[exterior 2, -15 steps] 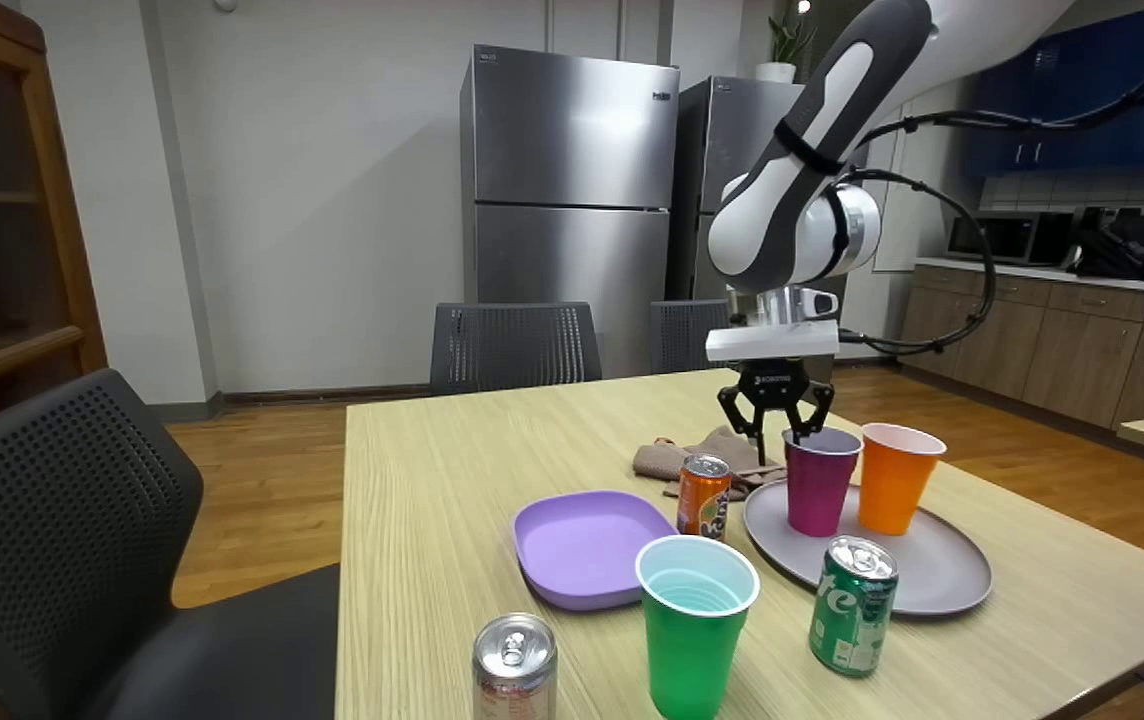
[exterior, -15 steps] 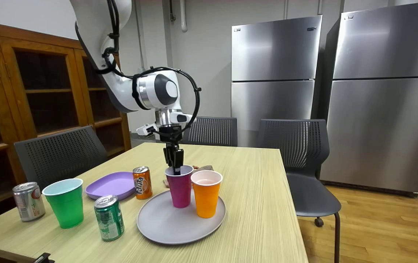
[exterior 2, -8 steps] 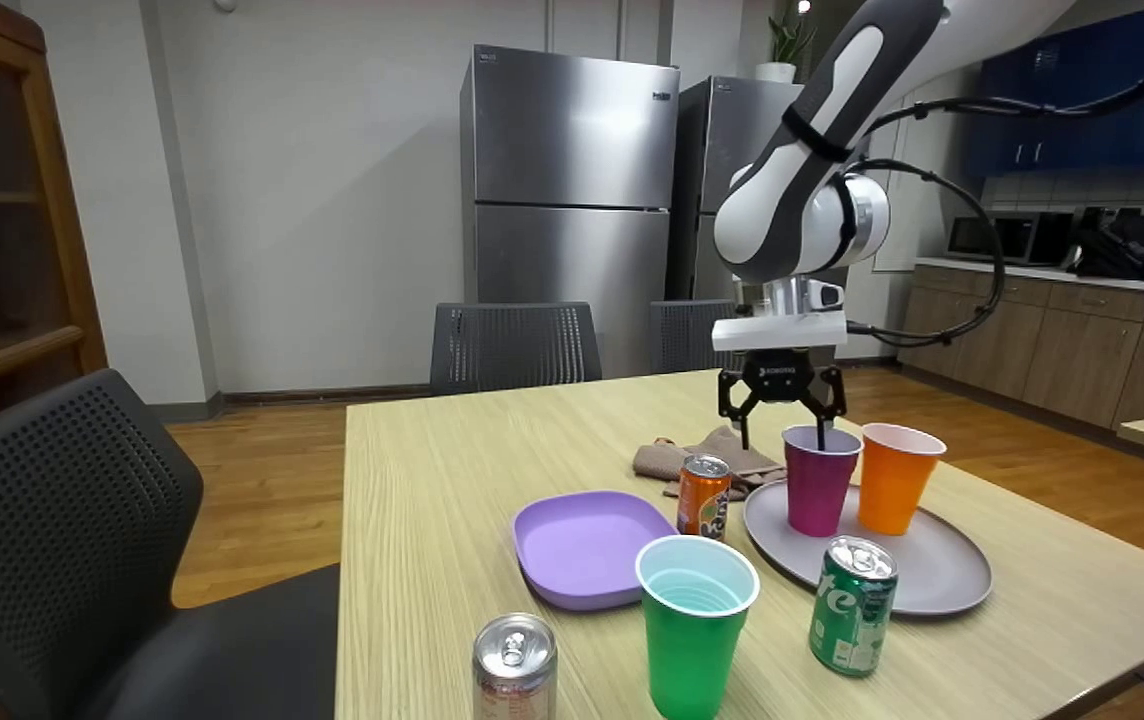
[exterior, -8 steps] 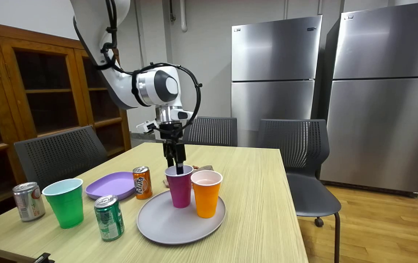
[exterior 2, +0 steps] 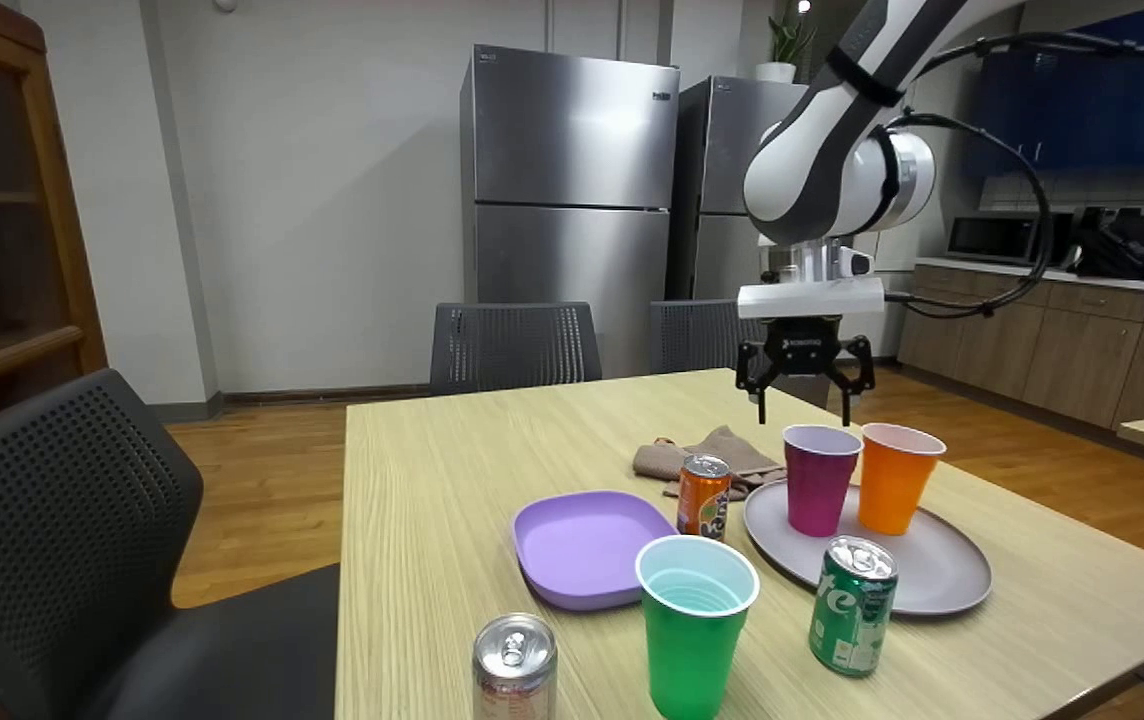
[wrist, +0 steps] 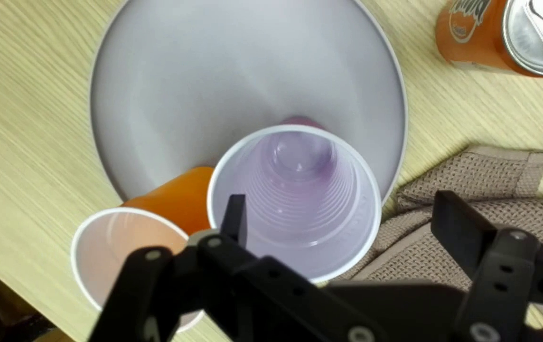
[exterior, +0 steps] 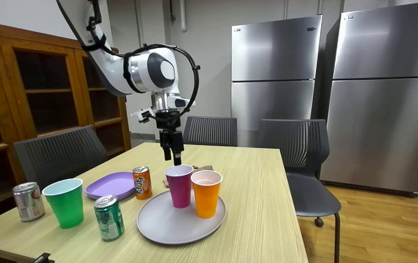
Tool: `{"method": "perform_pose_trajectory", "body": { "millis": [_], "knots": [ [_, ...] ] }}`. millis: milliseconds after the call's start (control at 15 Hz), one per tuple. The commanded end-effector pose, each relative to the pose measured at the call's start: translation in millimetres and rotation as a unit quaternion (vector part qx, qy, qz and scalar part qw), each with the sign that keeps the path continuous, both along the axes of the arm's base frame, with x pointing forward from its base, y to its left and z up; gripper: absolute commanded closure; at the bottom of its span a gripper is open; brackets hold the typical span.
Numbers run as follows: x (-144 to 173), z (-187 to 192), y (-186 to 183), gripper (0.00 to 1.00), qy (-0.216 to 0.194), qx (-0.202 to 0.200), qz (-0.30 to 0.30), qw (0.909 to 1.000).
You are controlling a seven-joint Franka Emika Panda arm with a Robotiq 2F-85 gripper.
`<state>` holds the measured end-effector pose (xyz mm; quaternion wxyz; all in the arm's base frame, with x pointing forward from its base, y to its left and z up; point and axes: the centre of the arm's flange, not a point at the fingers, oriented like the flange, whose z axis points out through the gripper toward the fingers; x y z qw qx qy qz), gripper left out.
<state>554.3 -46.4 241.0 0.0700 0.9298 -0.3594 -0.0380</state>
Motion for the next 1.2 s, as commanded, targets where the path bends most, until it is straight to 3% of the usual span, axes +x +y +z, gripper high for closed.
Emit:
{"method": "perform_pose_trajectory", "body": {
  "millis": [0,67,667,933,1133],
  "knots": [
    [-38.5,30.2,-1.3,0.0,-0.018,0.007,0.016,0.9997],
    [-11.1,10.9,0.7,0.0,-0.005,0.002,0.003,1.0],
    [-26.6,21.0,1.7,0.0,-0.01,0.006,0.004,0.9999],
    [-18.9,33.4,-2.1,0.0,-0.039,-0.013,0.063,0.9972],
    [-17.8,40.2,1.4,0.0,-0.055,-0.003,0.115,0.9919]
  ]
}}
